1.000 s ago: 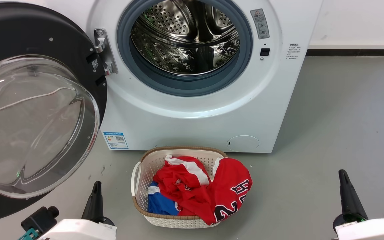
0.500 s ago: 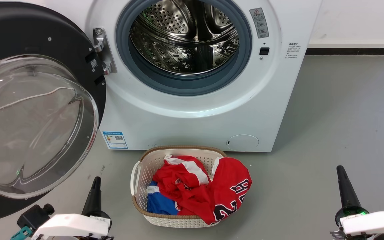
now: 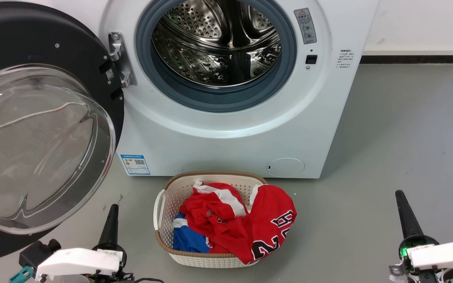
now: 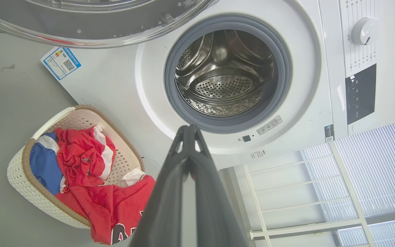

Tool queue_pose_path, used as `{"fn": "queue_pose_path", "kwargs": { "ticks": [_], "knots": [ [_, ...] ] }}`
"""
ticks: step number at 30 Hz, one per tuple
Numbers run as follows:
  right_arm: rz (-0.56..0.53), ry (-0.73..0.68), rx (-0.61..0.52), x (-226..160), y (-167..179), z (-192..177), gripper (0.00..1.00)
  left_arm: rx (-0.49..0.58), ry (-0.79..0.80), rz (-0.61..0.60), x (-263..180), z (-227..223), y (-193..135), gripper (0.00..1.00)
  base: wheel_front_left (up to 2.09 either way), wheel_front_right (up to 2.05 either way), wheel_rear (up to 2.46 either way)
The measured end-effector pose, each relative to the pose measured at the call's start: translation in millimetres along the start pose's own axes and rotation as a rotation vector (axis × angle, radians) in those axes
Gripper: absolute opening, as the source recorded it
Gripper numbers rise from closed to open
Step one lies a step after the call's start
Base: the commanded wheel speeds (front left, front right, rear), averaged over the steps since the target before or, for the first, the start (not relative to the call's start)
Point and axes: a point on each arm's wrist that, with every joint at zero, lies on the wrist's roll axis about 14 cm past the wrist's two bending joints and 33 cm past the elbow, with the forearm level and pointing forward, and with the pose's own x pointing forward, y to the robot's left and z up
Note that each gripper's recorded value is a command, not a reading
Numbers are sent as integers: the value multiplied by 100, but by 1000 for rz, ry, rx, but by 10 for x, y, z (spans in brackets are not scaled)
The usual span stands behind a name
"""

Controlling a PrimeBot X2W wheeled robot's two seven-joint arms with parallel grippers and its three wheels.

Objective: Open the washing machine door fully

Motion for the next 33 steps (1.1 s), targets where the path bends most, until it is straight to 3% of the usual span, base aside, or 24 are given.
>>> {"fn": "queue_pose_path", "kwargs": {
  "ticks": [33],
  "knots": [
    [-11, 23, 289, 118, -19, -7, 0, -303, 18, -37, 114, 35, -79, 0, 0, 0, 0]
  ]
}}
